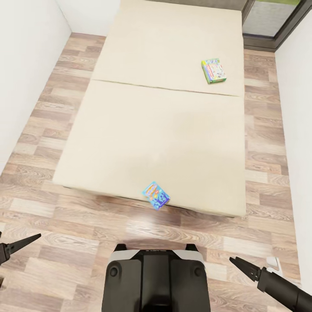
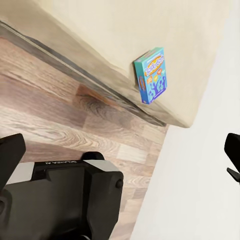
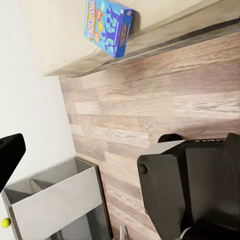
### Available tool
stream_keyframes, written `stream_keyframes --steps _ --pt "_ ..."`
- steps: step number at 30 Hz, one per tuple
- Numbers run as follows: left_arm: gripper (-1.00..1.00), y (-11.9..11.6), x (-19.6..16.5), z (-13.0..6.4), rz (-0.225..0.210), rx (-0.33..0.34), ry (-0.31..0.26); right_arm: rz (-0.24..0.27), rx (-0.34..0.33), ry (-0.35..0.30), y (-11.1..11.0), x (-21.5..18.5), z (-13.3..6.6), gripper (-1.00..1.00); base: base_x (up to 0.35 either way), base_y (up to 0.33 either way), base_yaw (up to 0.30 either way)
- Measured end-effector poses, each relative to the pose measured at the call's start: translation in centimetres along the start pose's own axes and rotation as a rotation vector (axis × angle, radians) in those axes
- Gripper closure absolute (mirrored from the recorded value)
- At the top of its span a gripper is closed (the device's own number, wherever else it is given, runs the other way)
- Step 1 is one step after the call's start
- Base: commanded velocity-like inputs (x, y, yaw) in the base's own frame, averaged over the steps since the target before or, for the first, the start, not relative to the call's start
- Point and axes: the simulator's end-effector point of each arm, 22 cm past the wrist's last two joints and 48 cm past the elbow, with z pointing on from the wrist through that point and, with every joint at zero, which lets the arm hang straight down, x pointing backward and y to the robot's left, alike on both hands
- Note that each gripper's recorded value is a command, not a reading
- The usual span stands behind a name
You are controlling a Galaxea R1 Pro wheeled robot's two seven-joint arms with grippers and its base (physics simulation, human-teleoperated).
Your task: Put all the toys in the child's room - the three board games (two on the bed and one on the table), the two jigsaw puzzles on the table, and the tennis ball on the table - inside the toy box on the table in the child's room.
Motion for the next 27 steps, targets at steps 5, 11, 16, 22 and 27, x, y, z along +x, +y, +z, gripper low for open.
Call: stream_keyframes --steps 5,11,16,22,27 --pt "-1.0 0.0 0.0 0.01 0.0 0.0 0.0 -0.004 0.006 -0.002 -0.15 -0.06 -0.03 -1.0 0.063 0.139 0.002" --pt "-1.0 0.02 -0.04 -0.03 0.001 -0.001 0.0 -0.007 0.01 -0.003 -0.26 -0.12 -0.06 -1.0 0.02 0.246 0.0" --pt "-1.0 -0.03 -0.07 -0.07 0.002 0.0 -0.001 -0.008 0.01 -0.004 -0.24 -0.14 -0.08 -1.0 0.049 0.203 -0.021" --pt "-1.0 -0.26 -0.23 -0.16 0.009 0.003 -0.005 -0.012 0.006 -0.009 0.0 -0.3 -0.12 -1.0 0.026 0.056 -0.081" --pt "-1.0 -0.49 -0.39 -0.26 0.028 0.006 -0.009 -0.016 0.003 -0.014 0.21 -0.46 -0.17 -1.0 -0.016 0.02 -0.094"
